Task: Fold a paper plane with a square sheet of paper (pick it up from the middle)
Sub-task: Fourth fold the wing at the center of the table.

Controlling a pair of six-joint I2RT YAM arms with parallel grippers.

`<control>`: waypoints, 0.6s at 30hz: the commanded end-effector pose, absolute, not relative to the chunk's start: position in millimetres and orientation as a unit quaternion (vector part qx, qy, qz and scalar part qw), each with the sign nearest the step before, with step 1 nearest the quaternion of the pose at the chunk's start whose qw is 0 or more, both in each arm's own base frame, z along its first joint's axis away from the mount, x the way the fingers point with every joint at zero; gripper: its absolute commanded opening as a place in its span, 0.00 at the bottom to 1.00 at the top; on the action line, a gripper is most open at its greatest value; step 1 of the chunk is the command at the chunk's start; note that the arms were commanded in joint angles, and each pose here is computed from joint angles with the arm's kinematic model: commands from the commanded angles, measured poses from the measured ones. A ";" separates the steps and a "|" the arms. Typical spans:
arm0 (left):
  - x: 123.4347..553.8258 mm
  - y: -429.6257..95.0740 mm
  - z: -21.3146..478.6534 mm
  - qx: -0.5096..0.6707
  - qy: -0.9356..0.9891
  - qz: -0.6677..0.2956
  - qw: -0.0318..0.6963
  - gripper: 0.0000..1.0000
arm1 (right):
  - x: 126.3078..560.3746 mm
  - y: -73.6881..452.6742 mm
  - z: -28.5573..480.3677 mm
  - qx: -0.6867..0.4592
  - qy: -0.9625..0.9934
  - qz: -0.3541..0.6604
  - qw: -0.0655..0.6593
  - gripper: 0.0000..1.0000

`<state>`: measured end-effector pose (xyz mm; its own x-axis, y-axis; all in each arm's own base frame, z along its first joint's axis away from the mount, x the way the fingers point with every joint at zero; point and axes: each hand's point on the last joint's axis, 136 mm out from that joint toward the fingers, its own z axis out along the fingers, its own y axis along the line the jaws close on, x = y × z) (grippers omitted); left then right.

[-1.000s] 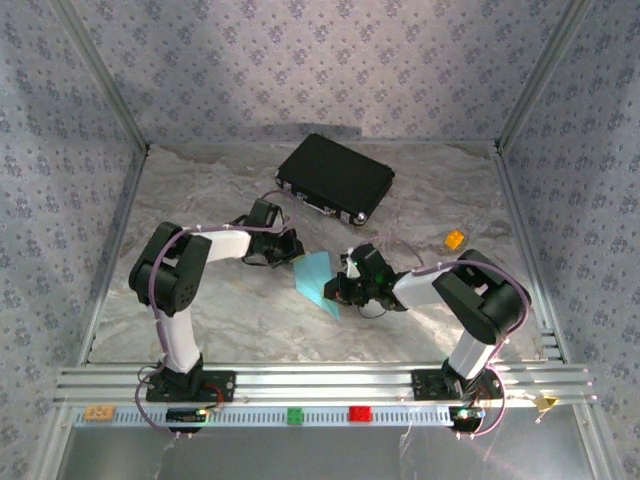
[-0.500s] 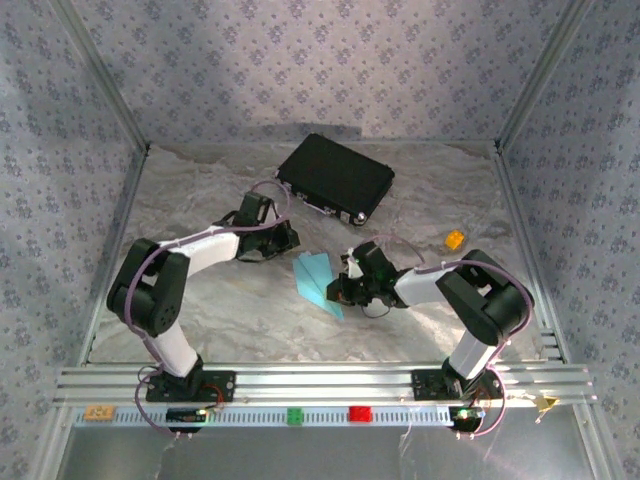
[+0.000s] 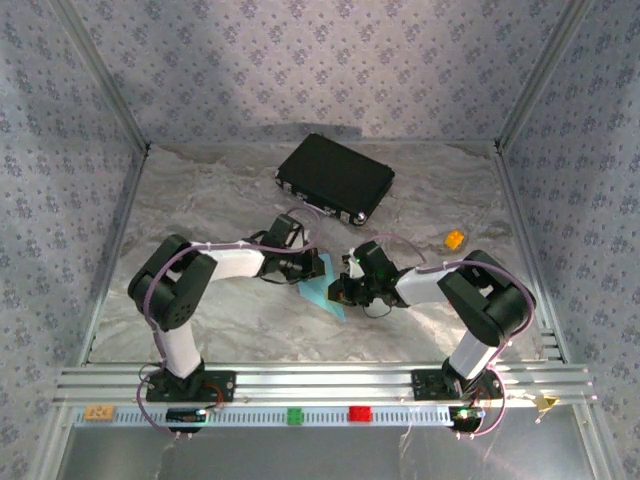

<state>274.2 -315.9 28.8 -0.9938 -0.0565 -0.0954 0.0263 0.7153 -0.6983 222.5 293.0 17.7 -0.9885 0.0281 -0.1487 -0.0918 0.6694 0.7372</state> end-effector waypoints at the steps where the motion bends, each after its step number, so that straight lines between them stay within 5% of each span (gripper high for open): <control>1: 272.1 -307.0 5.6 -0.028 0.929 -0.368 0.038 0.05 | 191.0 250.4 -31.5 0.020 0.951 0.309 0.008 0.00; 18: 324.0 -255.9 1.1 -0.073 0.934 -0.343 0.066 0.04 | 188.3 247.8 -33.6 0.022 0.951 0.307 0.009 0.00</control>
